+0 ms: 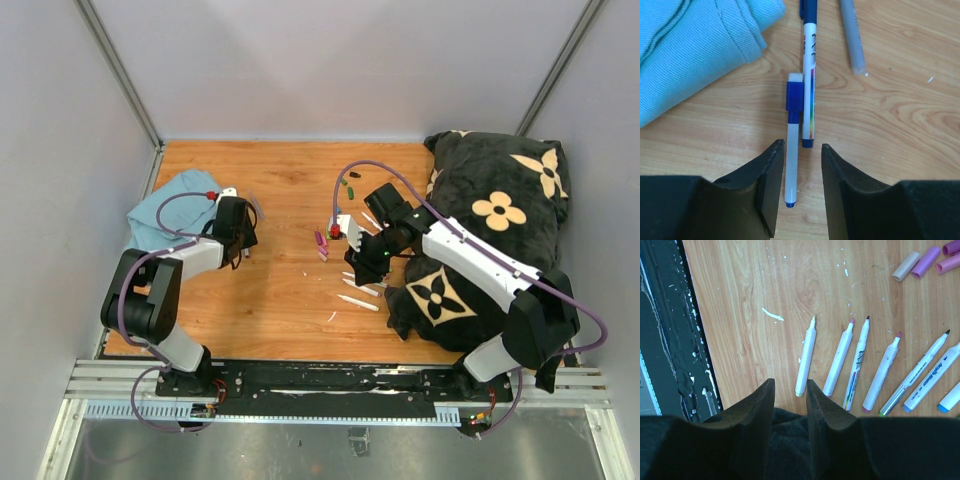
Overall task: Open the pen caps
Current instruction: Pick up the pen from the center of the board.
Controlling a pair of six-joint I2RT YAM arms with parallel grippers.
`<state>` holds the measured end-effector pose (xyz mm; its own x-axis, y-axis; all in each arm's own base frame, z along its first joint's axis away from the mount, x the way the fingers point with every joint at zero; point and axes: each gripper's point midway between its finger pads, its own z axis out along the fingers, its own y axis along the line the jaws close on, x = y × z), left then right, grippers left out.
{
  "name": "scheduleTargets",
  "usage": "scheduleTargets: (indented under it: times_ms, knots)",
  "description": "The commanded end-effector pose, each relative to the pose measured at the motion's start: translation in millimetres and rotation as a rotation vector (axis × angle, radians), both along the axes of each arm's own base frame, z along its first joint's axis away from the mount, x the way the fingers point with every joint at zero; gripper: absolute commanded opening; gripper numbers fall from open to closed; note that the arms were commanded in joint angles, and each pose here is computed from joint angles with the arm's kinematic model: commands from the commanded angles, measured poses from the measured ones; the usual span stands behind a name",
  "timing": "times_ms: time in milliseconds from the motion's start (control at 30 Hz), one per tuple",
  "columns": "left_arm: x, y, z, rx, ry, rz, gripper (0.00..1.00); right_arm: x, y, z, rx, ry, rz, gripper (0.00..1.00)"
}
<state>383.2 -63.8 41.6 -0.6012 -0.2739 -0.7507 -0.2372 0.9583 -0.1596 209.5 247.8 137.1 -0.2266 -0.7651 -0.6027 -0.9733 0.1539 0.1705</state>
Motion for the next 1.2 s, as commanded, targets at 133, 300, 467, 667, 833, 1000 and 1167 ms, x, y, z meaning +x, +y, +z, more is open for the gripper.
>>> scheduleTargets:
  times_ms: [133, 300, 467, 667, 833, 1000, 1167]
  knots:
    - [1, 9, -10, 0.021, 0.068, 0.031, 0.4, -1, -4, -2, 0.009, 0.016, 0.006, 0.33]
    - [-2, 7, -21, 0.013, 0.116, 0.028, 0.31, -1, -4, -2, 0.01, 0.014, 0.005, 0.33]
    - [-4, 8, -25, 0.014, 0.132, 0.033, 0.26, -1, -3, -1, 0.013, 0.013, 0.006, 0.33]
    - [-12, 10, -28, 0.02, 0.152, 0.041, 0.21, -1, -3, -1, 0.014, 0.012, 0.007, 0.33]
    - [-18, 11, -27, 0.017, 0.152, 0.037, 0.18, -1, -3, 0, 0.017, 0.012, 0.007, 0.33]
    - [-24, 9, -30, 0.01, 0.165, 0.019, 0.19, -2, -3, 0, 0.019, 0.012, 0.009, 0.33]
    - [-32, 8, -30, -0.004, 0.167, 0.011, 0.18, -2, -3, -1, 0.019, 0.016, 0.011, 0.33]
